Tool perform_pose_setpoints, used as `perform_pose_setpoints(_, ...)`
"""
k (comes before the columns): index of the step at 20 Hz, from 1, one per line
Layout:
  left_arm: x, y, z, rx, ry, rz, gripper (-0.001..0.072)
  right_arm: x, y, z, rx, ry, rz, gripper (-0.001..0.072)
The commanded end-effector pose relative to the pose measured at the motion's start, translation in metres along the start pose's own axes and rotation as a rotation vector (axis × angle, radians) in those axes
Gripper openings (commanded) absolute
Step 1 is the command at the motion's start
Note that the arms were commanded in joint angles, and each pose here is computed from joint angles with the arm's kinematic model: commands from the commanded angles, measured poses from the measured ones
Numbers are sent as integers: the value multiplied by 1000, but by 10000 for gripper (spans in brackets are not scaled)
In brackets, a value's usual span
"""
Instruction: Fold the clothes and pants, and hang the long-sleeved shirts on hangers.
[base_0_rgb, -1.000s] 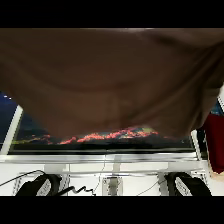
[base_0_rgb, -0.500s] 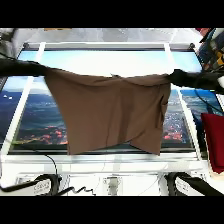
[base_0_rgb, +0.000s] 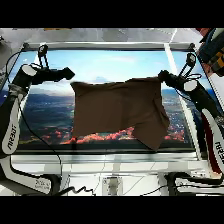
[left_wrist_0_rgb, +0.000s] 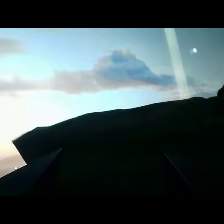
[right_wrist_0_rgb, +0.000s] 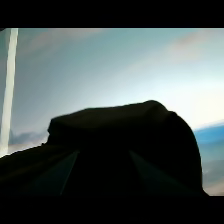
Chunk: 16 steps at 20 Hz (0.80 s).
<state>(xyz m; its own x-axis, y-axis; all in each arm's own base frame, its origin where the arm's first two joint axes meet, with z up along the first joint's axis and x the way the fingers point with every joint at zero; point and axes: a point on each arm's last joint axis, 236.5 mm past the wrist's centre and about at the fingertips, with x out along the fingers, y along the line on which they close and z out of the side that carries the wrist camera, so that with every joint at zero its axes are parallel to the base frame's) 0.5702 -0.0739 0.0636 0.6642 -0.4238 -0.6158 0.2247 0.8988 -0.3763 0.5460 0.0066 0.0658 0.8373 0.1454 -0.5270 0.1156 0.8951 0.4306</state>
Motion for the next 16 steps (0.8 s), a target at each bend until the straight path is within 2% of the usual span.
perform_pose_setpoints(1, -8, 2, -14, -20, 63, -28, 692, -11, -54, -15, -5, 127, -81, 348)
perform_pose_setpoints(5, -49, 13, -60, 13, 289, -38, 687, -77, -157, -74, 12, 486, -254, 306)
perform_pose_setpoints(7, -67, 17, -79, -1, 382, -53, 687, -116, -187, -106, 53, 650, -240, 242)
perform_pose_setpoints(9, -77, 16, -95, -38, 452, -77, 687, -142, -193, -135, 123, 750, -154, 242)
perform_pose_setpoints(10, -79, 15, -99, -64, 470, -79, 687, -151, -191, -151, 167, 788, -108, 247)
perform_pose_setpoints(11, -78, 14, -103, -79, 477, -84, 685, -158, -187, -169, 202, 825, -66, 286)
perform_pose_setpoints(12, -78, 9, -106, -101, 481, -99, 684, -161, -181, -186, 217, 858, -26, 365)
perform_pose_setpoints(16, -90, -22, -125, -182, 553, -217, 684, -143, -151, -225, 218, 847, 103, 381)
